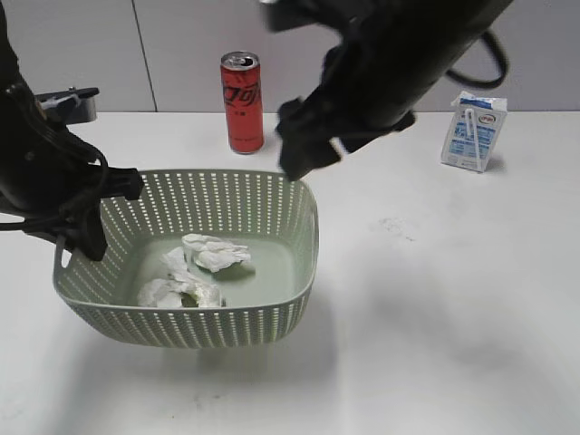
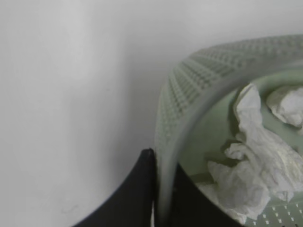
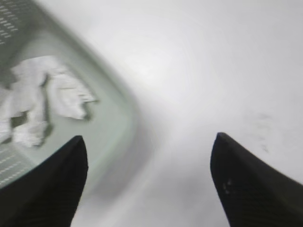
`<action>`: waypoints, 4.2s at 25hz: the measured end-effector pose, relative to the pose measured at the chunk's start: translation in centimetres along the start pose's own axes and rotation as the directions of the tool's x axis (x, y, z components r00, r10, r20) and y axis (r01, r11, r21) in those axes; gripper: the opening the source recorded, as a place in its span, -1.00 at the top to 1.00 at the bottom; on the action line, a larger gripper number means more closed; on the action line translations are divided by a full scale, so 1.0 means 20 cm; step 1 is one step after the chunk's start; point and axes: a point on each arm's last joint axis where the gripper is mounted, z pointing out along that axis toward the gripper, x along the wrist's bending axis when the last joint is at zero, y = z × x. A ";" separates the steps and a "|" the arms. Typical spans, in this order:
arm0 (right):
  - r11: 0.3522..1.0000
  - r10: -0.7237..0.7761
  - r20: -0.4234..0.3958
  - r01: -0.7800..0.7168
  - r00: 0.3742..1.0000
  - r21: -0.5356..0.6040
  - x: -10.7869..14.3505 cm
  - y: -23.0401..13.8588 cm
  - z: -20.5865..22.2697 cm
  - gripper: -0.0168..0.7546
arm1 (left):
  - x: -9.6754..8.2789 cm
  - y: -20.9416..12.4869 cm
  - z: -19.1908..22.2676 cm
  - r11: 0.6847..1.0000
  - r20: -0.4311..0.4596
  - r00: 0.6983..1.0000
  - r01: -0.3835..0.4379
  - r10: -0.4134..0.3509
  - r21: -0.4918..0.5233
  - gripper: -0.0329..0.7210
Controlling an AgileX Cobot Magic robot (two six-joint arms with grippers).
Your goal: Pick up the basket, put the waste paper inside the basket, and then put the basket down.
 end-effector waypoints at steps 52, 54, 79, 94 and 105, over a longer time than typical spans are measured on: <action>0.798 0.417 0.382 -0.130 0.825 -0.589 -0.08 -1.59 -0.94 -0.57 | -0.02 0.29 0.29 0.996 -0.027 0.997 0.070 -0.072 -0.048 0.90; 0.784 0.416 0.383 -0.112 0.825 -0.611 -0.06 -1.60 -0.95 -0.57 | -0.02 0.29 0.29 0.996 -0.031 0.997 0.065 -0.067 -0.054 0.90; 0.774 0.429 0.374 -0.121 0.822 -0.621 -0.06 -1.61 -0.95 -0.57 | 0.01 0.34 -0.19 0.973 -0.098 0.995 -0.049 0.027 -0.227 -0.86; 0.763 0.449 0.359 -0.142 0.818 -0.631 -0.06 -1.61 -0.95 -0.57 | 0.17 -0.19 -0.85 0.910 -0.156 0.986 -0.114 0.055 -0.398 -0.76; 0.762 0.450 0.358 -0.143 0.818 -0.632 -0.06 -1.61 -0.95 -0.57 | 0.25 -0.94 -0.72 0.793 -0.114 0.989 -0.141 0.091 -0.592 -0.62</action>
